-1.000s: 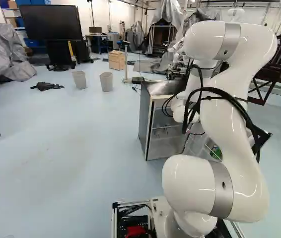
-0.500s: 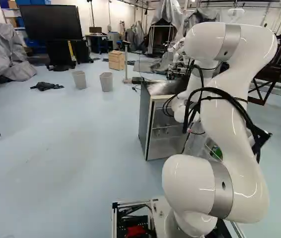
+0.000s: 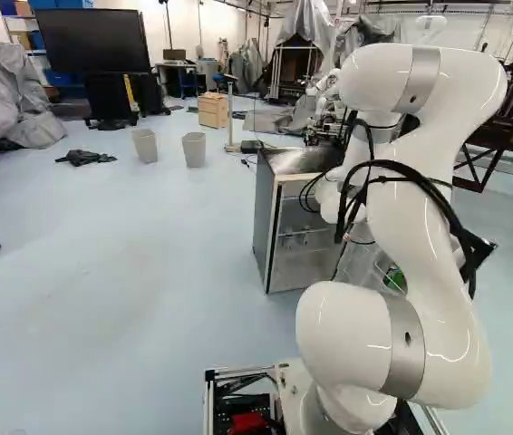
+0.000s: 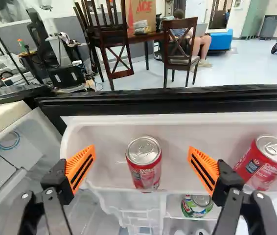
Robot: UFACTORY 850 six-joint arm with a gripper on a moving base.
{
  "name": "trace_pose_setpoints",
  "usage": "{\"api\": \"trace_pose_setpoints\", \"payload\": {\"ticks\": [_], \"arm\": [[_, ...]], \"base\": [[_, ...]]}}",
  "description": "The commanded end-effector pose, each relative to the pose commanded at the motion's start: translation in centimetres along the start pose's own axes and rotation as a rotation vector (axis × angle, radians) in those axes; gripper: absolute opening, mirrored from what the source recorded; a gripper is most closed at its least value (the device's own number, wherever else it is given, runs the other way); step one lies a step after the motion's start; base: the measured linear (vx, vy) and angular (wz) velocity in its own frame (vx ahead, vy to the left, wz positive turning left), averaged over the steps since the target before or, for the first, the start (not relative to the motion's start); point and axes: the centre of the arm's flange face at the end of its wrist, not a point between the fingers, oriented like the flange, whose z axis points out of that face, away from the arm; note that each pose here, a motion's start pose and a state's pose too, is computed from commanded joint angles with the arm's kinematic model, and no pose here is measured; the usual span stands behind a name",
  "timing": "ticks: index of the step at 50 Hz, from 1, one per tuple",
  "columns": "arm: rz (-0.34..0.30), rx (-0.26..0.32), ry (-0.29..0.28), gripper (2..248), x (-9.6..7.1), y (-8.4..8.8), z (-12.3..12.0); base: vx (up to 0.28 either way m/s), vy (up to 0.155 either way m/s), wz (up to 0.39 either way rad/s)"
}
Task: Grab a drink from the fridge
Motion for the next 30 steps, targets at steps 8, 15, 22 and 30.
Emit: {"api": "trace_pose_setpoints", "payload": {"ticks": [8,15,22,30], "arm": [[-0.001,0.004,0.002,247,0.1,0.1,0.4],[0.000,0.000,0.002,247,0.2,0.4,0.6],[0.001,-0.008,0.002,247,0.3,0.8,0.7],[0.002,-0.015,0.002,247,0.4,1.2,0.8]], "base": [[0.000,0.000,0.000],[0.000,0.000,0.000],[0.000,0.000,0.000],[0.000,0.000,0.000]]}}
